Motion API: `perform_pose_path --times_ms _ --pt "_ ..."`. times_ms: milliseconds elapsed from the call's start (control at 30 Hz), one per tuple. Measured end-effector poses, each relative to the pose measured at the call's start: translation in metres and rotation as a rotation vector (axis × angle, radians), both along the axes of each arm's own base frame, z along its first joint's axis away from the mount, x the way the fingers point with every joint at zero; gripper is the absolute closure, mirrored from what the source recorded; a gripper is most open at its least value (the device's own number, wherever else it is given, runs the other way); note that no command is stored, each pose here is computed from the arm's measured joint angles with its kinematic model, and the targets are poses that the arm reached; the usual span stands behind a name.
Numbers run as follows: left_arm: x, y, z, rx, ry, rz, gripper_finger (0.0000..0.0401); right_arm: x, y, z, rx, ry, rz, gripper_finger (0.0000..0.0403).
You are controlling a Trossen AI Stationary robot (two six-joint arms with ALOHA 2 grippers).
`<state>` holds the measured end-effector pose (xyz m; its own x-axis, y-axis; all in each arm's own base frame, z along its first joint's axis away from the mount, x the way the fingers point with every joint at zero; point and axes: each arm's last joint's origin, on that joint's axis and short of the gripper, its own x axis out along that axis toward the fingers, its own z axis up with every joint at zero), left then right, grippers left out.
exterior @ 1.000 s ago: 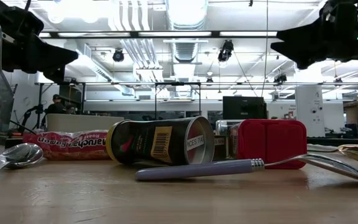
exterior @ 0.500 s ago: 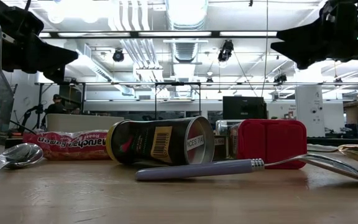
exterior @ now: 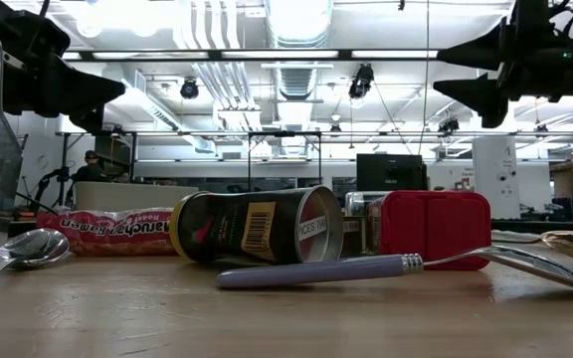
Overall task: Pick & Place Food Item
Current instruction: Put the blue noodle pack into the transparent bin
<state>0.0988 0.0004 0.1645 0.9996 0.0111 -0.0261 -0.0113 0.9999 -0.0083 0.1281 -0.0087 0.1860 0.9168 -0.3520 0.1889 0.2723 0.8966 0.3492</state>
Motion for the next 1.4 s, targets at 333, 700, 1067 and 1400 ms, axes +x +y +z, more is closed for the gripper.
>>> perform_pose_path --times_ms 333,700,1067,1400 --pt "0.0 0.0 0.005 -0.07 -0.06 -0.001 0.0401 0.0 0.0 0.0 -0.017 0.006 -0.004 0.0126" --pt "0.005 0.004 -0.002 -0.342 0.049 0.143 0.0401 0.0 0.0 0.0 -0.017 0.006 -0.004 0.0126" --pt "0.031 0.005 0.024 -0.331 0.236 0.241 0.0401 0.0 0.0 0.0 -0.017 0.006 -0.004 0.0126" --pt "0.053 0.007 0.07 -0.488 0.57 0.47 0.0401 0.0 0.0 0.0 -0.017 0.006 -0.004 0.0126"
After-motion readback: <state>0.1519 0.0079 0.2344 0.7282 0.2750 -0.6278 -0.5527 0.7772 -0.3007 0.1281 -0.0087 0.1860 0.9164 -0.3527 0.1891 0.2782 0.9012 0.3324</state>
